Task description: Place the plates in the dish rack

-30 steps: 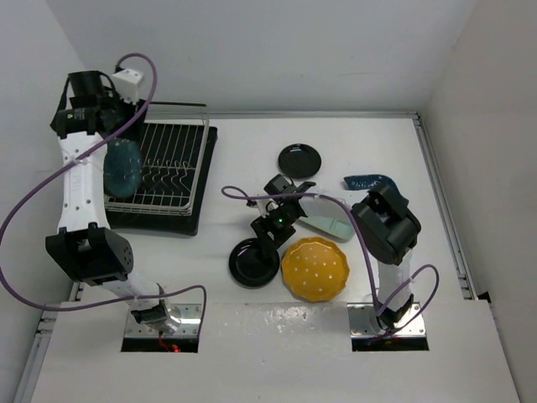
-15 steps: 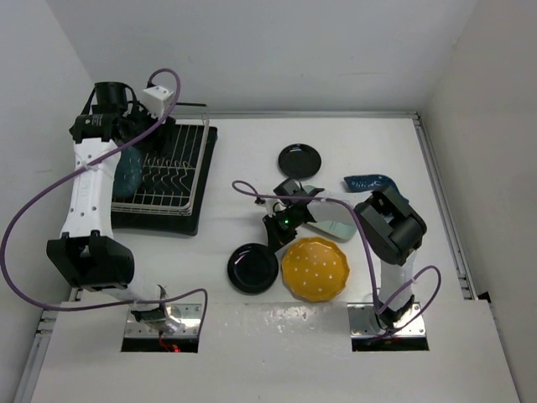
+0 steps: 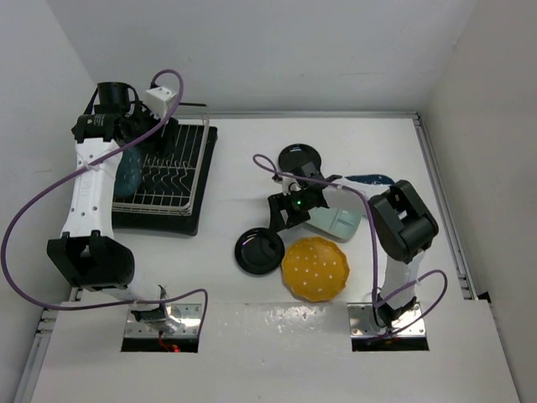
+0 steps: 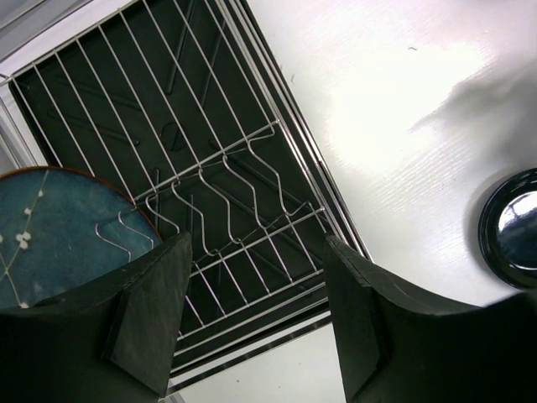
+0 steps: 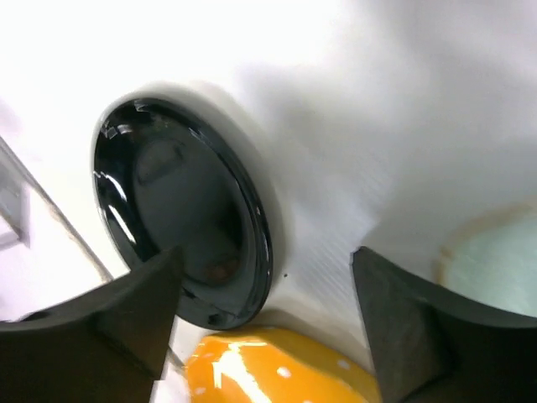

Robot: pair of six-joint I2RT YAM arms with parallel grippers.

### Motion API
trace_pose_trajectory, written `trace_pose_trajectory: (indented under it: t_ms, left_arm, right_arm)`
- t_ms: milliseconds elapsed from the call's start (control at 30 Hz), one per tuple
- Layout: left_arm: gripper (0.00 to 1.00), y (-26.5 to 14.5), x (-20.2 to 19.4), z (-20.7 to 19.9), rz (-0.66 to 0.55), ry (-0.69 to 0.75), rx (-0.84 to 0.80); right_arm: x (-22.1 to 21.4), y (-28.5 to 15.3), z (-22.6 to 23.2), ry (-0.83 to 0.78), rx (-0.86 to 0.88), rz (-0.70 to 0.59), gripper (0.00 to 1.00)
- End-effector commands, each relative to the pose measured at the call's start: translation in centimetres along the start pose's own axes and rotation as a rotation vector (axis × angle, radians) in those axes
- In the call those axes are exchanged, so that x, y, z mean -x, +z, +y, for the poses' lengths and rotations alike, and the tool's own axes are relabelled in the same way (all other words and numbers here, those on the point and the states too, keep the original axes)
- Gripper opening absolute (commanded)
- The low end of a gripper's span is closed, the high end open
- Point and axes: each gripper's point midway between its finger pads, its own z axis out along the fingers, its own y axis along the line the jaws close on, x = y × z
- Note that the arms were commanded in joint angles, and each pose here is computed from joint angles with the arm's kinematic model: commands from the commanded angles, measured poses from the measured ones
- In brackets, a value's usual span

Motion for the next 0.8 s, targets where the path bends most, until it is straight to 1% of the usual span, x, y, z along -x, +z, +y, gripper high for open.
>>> trace_pose_trajectory:
  t_ms: [0, 33, 67, 100, 133, 167, 200, 233, 267, 300, 333, 367, 433, 500, 533, 600, 633, 667, 733, 767]
  left_arm:
    - [0.68, -1.0, 0.6, -0.2, -0.025, 0.033, 0.014]
    - [0.68, -1.0, 0.6, -0.2, -0.025, 0.033, 0.014]
    - [0.68, -0.7, 0.4, -0.2, -0.017, 0.03, 0.01]
    - [0.68, -0.7, 0.4, 0.0, -0.012, 0.03, 0.02]
    - [0.68, -0.6, 0.5, -0.3, -0.013, 0.036, 0.013]
    - [0.68, -0.8, 0.8, -0.2, -0.021, 0.039, 0.017]
    - [0.68, -0.8, 0.7, -0.1, -0.016, 0.039, 0.025]
    - [0.68, -0.8, 0.7, -0.1, -0.016, 0.039, 0.025]
    - [0.68, -0.8, 0.7, 0.0, -0.016, 0.048, 0.025]
    - [0.68, -0.8, 0.6, 0.1, -0.012, 0.048, 0.033]
    - [0.68, -0.4, 0.4, 0.2, -0.002, 0.044, 0.028]
    - [0.68, -0.4, 0.4, 0.2, -0.002, 0.044, 0.028]
    - [0.68, -0.2, 0.5, 0.3, -0.001, 0.043, 0.027]
    - [0.68, -0.1, 1.0, 0.1, -0.003, 0.05, 0.02]
    - [0.68, 0.4, 0.8, 0.2, 0.008, 0.046, 0.013]
    - [0.68, 0.6, 1.6, 0.0, -0.008, 0.056, 0.004]
    - [0.68, 1.1, 1.3, 0.1, 0.004, 0.041, -0.002]
    - [0.68, 1.1, 1.8, -0.3, -0.006, 0.053, -0.008]
    - [0.68, 1.5, 1.8, -0.8, -0.003, 0.056, -0.027]
    - [0.68, 1.6, 2.0, -1.1, -0.005, 0.063, -0.035]
  right_arm:
    - [4.0, -3.7, 0.0, 0.065, -0.002, -0.176, 0.82]
    - [4.9, -5.7, -1.2, 0.113, -0.005, -0.237, 0.83]
    - [6.1, -7.3, -1.0, 0.117, -0.004, -0.301, 0.83]
    - [6.0, -7.9, -1.5, 0.203, -0.012, -0.315, 0.85]
    - [6.0, -10.1, -2.6, 0.253, -0.059, -0.357, 0.85]
    - [5.6, -11.1, -4.4, 0.323, -0.125, -0.375, 0.85]
    - [3.6, -12.4, -6.1, 0.402, -0.218, -0.362, 0.85]
    - [1.3, -12.4, -6.0, 0.451, -0.232, -0.293, 0.85]
    - [-0.1, -13.1, -7.8, 0.48, -0.347, -0.28, 0.85]
    - [-2.0, -12.9, -8.0, 0.495, -0.376, -0.238, 0.85]
    - [-4.8, -13.2, -7.4, 0.52, -0.396, -0.186, 0.85]
    - [-5.9, -13.3, -7.5, 0.531, -0.421, -0.172, 0.85]
    - [-10.3, -13.2, -7.5, 0.598, -0.47, -0.115, 0.85]
    - [-12.5, -13.9, -7.6, 0.624, -0.52, -0.116, 0.82]
    - [-14.3, -13.6, -7.8, 0.653, -0.537, -0.087, 0.81]
    - [-15.2, -13.5, -7.6, 0.664, -0.535, -0.088, 0.78]
    - [-16.6, -13.0, -7.6, 0.692, -0.539, -0.06, 0.78]
    - [-16.8, -12.7, -7.8, 0.708, -0.542, -0.058, 0.76]
    - [-17.6, -12.2, -7.9, 0.717, -0.547, -0.044, 0.73]
    - [-17.3, -11.7, -8.2, 0.704, -0.538, -0.069, 0.69]
